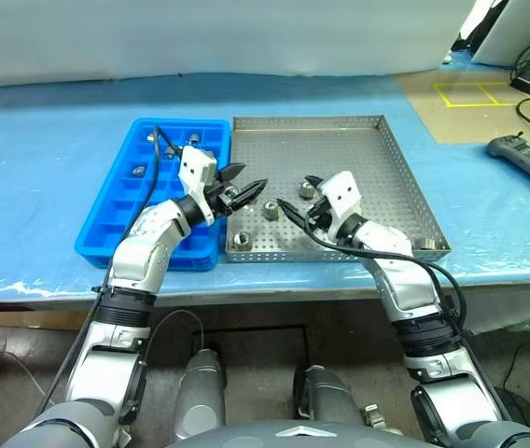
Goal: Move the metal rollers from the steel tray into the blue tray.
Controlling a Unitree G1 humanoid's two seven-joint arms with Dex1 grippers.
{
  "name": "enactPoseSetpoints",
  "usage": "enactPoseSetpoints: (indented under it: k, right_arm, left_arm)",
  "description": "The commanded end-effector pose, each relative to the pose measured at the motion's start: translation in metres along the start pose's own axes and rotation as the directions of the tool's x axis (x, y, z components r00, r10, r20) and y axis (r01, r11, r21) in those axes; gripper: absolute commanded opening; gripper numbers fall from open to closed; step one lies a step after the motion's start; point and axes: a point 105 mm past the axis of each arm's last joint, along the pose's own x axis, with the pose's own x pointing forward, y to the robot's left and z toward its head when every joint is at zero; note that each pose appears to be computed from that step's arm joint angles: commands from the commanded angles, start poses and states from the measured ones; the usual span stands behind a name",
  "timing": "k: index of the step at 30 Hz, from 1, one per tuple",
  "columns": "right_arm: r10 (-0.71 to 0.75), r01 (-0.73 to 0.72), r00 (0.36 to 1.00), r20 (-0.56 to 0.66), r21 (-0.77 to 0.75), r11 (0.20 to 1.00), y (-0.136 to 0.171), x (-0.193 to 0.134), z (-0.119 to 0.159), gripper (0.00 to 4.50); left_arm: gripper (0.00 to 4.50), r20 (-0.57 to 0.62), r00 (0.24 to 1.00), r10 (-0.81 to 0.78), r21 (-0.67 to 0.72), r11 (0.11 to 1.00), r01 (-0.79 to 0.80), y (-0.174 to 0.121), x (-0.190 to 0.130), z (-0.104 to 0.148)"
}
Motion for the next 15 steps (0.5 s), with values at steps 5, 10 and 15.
enactPoseSetpoints:
  k: [5, 10, 15]
  right_arm:
    - [-0.005, 0.006, 0.998, 0.055, -0.016, 1.000, 0.0002, 0.0004, 0.0141, 4.10]
    - [-0.005, 0.005, 0.998, 0.059, -0.013, 1.000, 0.0001, 0.0017, 0.0144, 4.10]
    - [0.004, -0.004, 0.998, 0.064, -0.009, 1.000, 0.0032, 0.0043, 0.0150, 4.10]
  left_arm:
    - [3.50, 0.046, 0.999, -0.012, 0.055, 0.998, 0.010, -0.0023, -0.0005, 0.0240]
    - [3.50, 0.037, 0.999, -0.006, 0.055, 0.998, 0.004, -0.0019, -0.0043, 0.0209]
    - [3.50, 0.033, 0.999, 0.004, 0.052, 0.999, -0.006, 0.0009, -0.0074, 0.0190]
